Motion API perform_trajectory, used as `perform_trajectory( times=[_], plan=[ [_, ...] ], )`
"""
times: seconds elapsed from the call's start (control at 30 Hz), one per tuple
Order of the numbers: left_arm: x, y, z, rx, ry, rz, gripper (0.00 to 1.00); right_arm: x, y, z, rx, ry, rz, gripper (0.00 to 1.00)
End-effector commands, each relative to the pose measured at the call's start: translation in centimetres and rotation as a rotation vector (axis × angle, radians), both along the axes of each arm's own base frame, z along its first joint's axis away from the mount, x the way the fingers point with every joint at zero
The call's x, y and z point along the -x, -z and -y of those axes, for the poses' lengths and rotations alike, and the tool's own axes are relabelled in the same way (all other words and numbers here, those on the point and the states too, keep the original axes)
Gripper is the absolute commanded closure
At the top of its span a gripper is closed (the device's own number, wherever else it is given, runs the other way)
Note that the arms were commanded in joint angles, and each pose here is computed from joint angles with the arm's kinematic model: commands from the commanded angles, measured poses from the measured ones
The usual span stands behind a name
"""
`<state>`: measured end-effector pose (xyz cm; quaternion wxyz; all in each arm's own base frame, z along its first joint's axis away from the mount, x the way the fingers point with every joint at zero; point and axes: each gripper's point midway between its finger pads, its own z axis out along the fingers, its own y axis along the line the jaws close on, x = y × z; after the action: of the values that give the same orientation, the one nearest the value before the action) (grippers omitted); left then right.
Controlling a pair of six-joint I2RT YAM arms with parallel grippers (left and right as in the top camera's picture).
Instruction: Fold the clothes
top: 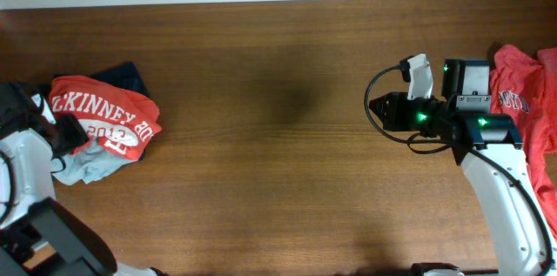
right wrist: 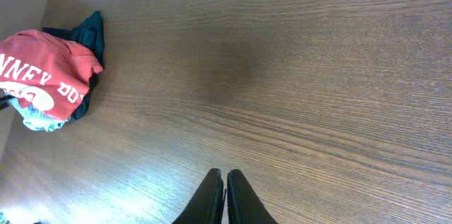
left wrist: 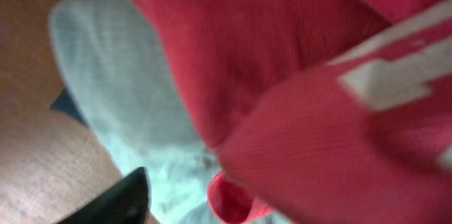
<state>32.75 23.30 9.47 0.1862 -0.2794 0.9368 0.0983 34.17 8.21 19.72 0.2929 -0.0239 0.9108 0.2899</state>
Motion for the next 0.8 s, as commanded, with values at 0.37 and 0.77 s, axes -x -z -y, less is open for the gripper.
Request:
perform_trajectory(
  times=[0.37,0.77],
  plan=[
    [-0.9,2.0,-0.7,-0.003,0.014,-0.009,1.00,-0.1,-0.1,-0.1,0.005,0.002,0.004,0.91],
    [-0.3,-10.2,-4.5,-0.307,-0.098,0.128,1.00,-0.1,-0.1,-0.1,0.005,0.002,0.004,0.91]
  ],
)
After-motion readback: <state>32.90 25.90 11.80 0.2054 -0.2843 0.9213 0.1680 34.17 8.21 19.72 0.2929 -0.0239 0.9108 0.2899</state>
